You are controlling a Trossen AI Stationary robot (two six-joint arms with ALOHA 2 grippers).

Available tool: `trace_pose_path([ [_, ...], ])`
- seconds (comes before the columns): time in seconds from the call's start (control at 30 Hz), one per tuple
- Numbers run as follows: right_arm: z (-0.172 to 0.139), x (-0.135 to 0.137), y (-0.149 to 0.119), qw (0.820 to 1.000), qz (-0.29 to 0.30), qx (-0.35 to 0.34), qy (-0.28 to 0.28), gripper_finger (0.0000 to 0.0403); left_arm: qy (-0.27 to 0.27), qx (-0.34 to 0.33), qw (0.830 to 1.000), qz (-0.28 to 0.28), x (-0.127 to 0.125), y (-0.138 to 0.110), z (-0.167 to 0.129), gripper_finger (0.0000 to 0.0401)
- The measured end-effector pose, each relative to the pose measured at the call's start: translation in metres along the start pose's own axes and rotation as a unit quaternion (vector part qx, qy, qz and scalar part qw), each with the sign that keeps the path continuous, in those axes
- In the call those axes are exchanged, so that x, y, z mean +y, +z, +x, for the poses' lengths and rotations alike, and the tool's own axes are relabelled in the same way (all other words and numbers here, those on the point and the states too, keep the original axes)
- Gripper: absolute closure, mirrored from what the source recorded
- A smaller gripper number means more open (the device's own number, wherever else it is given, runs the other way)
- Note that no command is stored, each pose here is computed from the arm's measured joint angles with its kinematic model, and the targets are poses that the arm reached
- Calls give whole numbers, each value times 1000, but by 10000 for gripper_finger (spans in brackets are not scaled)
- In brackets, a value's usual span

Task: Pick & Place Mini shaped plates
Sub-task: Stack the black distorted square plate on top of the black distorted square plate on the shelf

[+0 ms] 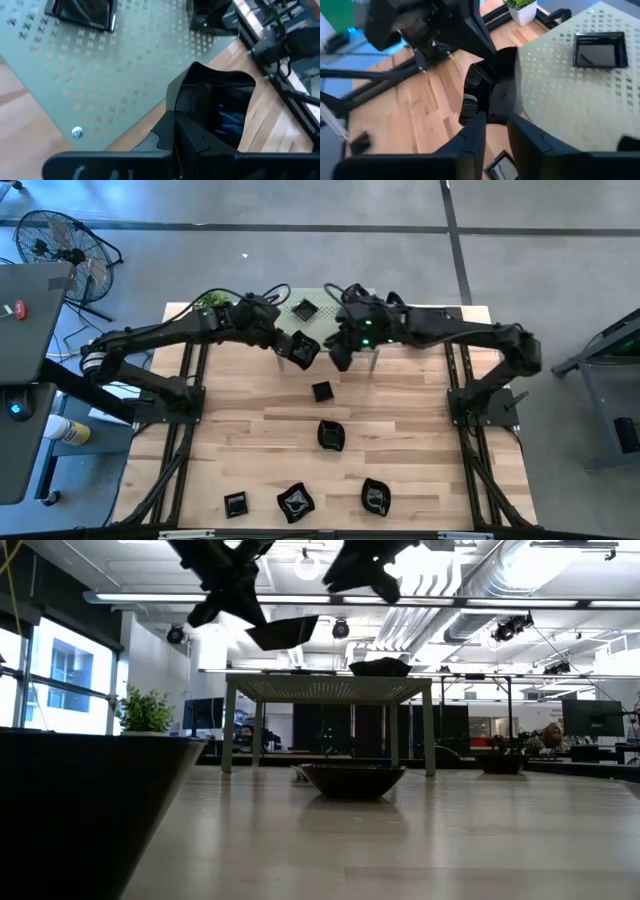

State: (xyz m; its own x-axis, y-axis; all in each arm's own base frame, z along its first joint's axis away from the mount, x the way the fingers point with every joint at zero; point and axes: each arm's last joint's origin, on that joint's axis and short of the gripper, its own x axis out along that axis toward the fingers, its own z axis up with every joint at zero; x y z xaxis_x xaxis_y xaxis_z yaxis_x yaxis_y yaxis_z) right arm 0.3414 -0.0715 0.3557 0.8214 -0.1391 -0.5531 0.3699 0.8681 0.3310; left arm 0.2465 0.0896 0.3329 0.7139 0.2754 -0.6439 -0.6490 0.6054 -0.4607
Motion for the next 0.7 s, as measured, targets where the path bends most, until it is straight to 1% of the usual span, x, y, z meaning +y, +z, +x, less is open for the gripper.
trace_pose_path([
  [0.13,20,2,6,999,-44,11,-2,296,-7,-14,1000,0,-2,3,1,401],
  [0.2,27,1,7,998,-56,16,-8,292,-8,-17,1000,0,-2,3,1,401],
  [0.27,33,0,5,998,-60,23,-27,294,-7,-19,1000,0,-2,3,1,401],
  [0.4,39,-2,3,997,-62,29,-36,323,-7,-20,1000,0,-2,3,1,401],
  [0.57,39,-2,3,997,-60,27,-39,390,-4,-23,1000,1,-2,4,1,400],
  [0.63,39,-2,3,997,-58,27,-40,397,0,-28,1000,1,-2,4,0,398],
  [0.7,39,-2,3,998,-50,26,-42,392,2,-29,1000,1,-2,4,0,395],
])
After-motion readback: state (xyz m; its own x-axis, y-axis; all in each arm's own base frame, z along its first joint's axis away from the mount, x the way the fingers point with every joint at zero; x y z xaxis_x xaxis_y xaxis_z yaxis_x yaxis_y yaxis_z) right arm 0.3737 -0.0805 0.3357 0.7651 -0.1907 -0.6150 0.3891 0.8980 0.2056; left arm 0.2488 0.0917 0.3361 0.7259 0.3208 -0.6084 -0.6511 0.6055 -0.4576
